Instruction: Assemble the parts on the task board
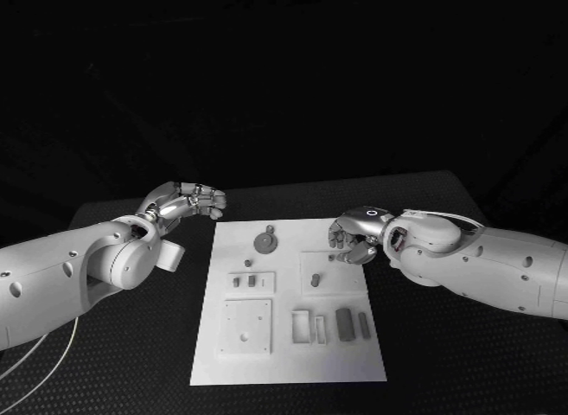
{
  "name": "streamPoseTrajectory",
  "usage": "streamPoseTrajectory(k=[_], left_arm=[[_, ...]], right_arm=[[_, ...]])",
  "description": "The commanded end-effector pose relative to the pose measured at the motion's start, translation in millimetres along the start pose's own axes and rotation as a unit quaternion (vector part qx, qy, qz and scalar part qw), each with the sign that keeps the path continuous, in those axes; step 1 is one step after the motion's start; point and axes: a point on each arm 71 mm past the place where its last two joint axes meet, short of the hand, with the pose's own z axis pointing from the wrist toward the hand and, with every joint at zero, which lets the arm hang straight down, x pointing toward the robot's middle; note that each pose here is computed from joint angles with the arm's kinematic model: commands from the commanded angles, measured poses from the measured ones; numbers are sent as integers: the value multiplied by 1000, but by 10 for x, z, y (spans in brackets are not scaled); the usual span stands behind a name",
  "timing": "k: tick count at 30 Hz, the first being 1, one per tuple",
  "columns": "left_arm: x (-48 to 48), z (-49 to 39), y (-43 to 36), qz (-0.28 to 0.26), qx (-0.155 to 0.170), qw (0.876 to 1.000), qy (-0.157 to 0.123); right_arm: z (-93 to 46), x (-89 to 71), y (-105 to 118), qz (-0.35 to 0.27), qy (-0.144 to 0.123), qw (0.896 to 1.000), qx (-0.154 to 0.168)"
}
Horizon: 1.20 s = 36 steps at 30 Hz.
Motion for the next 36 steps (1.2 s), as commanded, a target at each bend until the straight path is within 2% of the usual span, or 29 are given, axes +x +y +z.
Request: streamPoseTrajectory(k=[1, 17, 28, 36], left_arm=[[20, 2, -18, -10, 7, 1000, 5], [30, 0, -19, -14, 6, 1000, 7], [34, 1, -18, -14, 4, 1000, 7], [25, -4, -14, -14, 2, 1000, 7]], right_arm=[[25, 33, 29, -29, 1, 1000, 2], [137, 209, 124, -39, 17, 999, -5], [165, 268, 152, -47, 26, 999, -8], [166, 343, 149, -75, 41, 996, -5]])
